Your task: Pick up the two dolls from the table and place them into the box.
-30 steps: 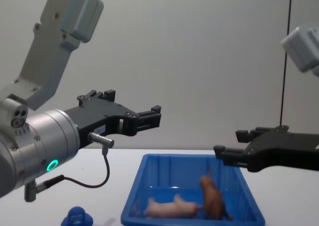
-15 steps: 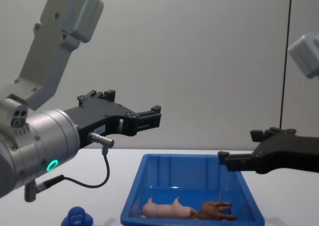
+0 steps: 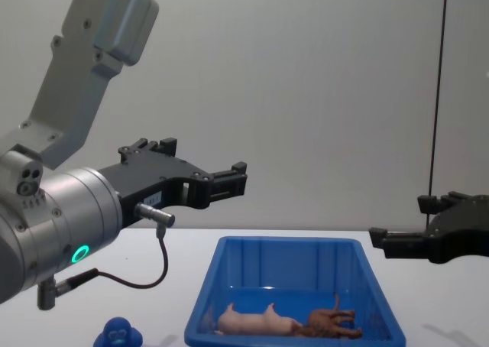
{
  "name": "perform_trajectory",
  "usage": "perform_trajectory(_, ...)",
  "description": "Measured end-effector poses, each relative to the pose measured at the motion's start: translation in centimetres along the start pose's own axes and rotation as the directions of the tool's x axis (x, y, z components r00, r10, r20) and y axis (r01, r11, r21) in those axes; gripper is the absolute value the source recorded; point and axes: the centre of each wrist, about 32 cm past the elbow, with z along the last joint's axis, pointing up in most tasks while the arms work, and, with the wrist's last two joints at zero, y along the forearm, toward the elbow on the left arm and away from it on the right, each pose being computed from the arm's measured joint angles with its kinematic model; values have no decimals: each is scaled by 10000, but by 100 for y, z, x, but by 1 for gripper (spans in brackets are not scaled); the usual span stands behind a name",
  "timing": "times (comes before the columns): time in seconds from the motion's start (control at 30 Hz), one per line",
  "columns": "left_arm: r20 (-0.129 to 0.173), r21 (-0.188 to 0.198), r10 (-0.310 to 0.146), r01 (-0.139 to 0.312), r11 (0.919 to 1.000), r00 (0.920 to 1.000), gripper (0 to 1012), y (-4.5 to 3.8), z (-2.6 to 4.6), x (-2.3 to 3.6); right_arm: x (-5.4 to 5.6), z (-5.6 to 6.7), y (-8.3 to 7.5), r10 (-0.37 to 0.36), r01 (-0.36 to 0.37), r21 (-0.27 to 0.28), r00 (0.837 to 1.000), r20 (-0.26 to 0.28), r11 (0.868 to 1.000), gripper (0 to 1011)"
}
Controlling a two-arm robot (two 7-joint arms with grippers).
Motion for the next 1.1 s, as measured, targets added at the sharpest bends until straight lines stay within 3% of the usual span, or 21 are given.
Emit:
perform_trajectory(0.4,186,191,-19,16,9998,9998,1002,40,19,5,94,-58,-53,-80,80,-19,9999,69,10000,1001)
perform_trajectory(0.83,605,1143,80,-149,9933,9981,1002,317,60,33,130,-78,-73,-110,110,-26,9999,98,9999,1001)
perform_trajectory(1.1,686,2013,-85,-55,9795,9976,1002,499,28,107,139,-83,-79,-118,118,-23,9999,105,9999,1001)
